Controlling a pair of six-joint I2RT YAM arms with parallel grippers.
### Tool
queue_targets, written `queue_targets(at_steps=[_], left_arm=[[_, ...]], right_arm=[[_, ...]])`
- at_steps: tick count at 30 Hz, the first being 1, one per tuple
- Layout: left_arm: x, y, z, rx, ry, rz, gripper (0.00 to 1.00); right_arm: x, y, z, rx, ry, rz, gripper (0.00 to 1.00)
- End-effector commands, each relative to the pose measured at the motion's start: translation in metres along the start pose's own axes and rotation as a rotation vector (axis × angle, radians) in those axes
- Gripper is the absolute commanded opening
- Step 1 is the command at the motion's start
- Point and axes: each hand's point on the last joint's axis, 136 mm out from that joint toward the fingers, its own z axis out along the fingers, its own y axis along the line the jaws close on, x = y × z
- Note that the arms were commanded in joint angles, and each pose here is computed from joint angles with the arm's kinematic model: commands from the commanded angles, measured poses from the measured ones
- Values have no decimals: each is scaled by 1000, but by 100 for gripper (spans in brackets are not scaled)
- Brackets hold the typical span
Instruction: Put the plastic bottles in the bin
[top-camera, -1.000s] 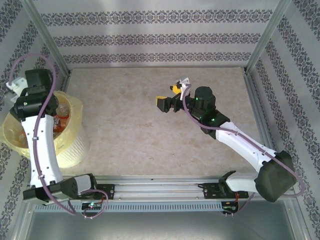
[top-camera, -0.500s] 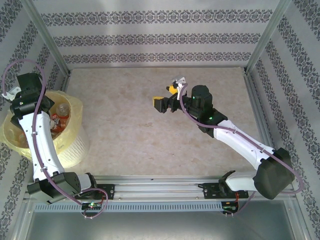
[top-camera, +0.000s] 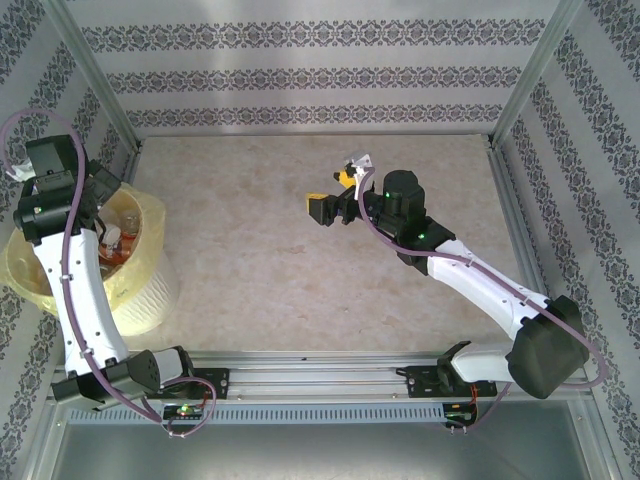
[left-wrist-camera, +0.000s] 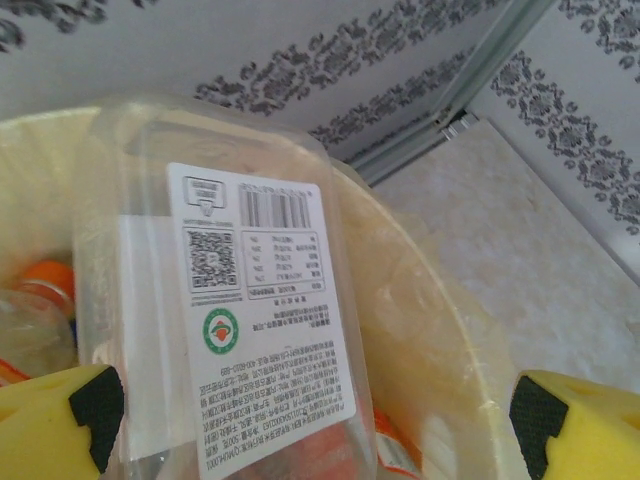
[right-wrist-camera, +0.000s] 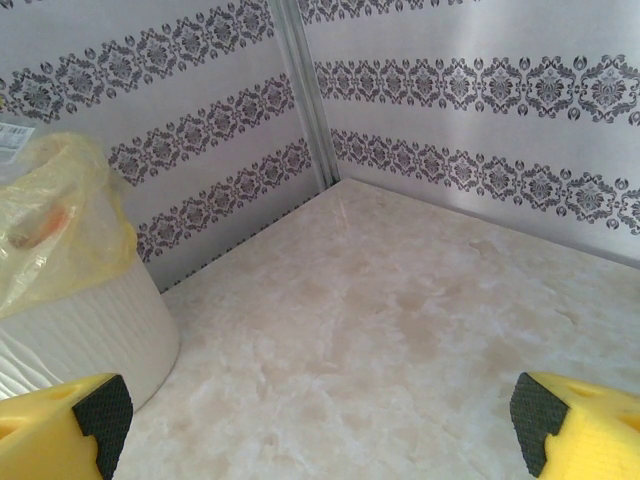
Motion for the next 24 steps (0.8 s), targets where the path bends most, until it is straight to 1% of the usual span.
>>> queue_targets(at_steps=[1,4,6,7,10,12,16,19,21,24], left_arm=[[19,-19,29,65,81,-6,100],[37,-10,45,11,139,2,100],[47,1,49,-35,158,5,100],[51,7,48,-56,158,2,100],[52,15,35,-58,132,-4,100],[43,11,18,-15,102,-1,99],[10,-22,-31,190,17,17,95],[-11,-45,-60,326,-32,33,96],[-21,-57,-64,374,-55,36,96],[-28,-59,-53,342,-48,18,93]], right_arm=[[-9,7,-4,0,-30,-29,98],[-7,6,-7,9,-30,-32,98],[-7,5,-9,17,-32,-38,98],[-6,5,-10,21,-32,-38,98],[-6,5,-11,20,-33,-41,98],[-7,6,-11,20,-33,-43,98],[-8,6,-12,20,-32,-46,98],[-7,5,-13,27,-36,-41,98],[-6,5,-14,27,-37,-36,98],[-5,6,-16,29,-37,-37,98]])
